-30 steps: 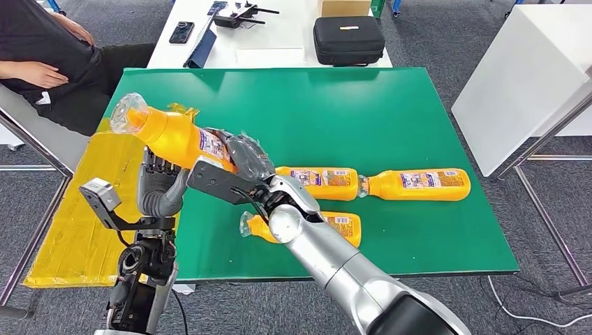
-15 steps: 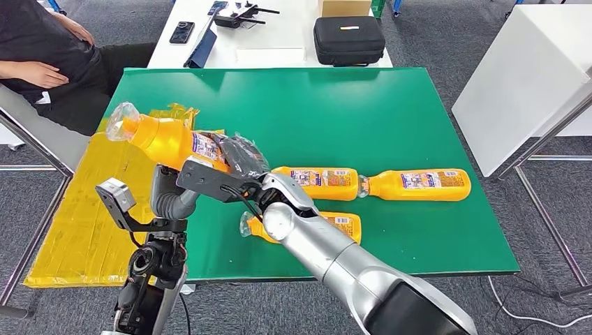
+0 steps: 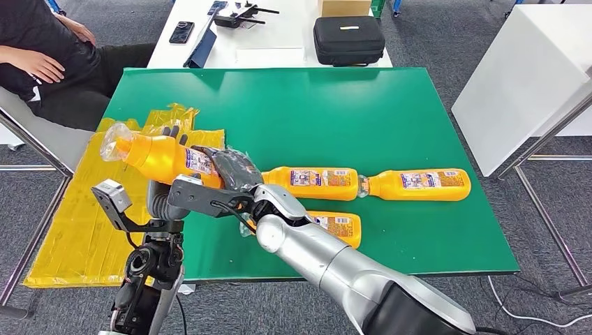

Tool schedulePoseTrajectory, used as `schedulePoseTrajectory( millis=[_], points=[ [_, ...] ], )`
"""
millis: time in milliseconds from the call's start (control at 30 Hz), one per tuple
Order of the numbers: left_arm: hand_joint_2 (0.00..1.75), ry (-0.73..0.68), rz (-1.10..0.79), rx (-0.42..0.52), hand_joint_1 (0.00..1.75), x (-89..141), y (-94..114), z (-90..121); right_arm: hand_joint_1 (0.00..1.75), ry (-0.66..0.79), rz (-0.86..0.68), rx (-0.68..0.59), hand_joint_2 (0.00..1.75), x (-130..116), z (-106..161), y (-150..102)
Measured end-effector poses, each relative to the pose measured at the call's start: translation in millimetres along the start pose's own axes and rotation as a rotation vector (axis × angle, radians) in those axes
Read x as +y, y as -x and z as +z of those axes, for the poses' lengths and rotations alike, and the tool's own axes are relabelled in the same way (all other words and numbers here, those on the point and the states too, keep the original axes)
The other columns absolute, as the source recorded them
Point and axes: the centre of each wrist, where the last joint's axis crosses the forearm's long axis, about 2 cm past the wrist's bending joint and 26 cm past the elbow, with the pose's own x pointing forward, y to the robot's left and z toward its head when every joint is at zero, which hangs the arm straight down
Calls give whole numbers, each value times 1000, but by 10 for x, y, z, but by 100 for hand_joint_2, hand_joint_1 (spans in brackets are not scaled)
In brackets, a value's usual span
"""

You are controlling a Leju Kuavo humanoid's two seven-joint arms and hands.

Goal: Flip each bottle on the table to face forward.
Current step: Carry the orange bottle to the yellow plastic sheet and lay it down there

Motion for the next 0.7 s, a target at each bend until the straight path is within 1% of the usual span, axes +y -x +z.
schedulePoseTrajectory(
  millis=[100,233,367,700],
  points=[
    [175,-24,-7,7,0,22,18,48,175,-29,77,-1,175,64,10,-28],
    [175,-58,-6,36,174,64,63,190,175,-62,213,-14,175,195,43,-92],
    [175,-66,-2,52,175,89,77,257,175,-74,257,-22,175,239,55,-116],
    [175,-75,0,54,175,120,71,305,175,-83,265,-39,175,267,69,-108]
  ],
)
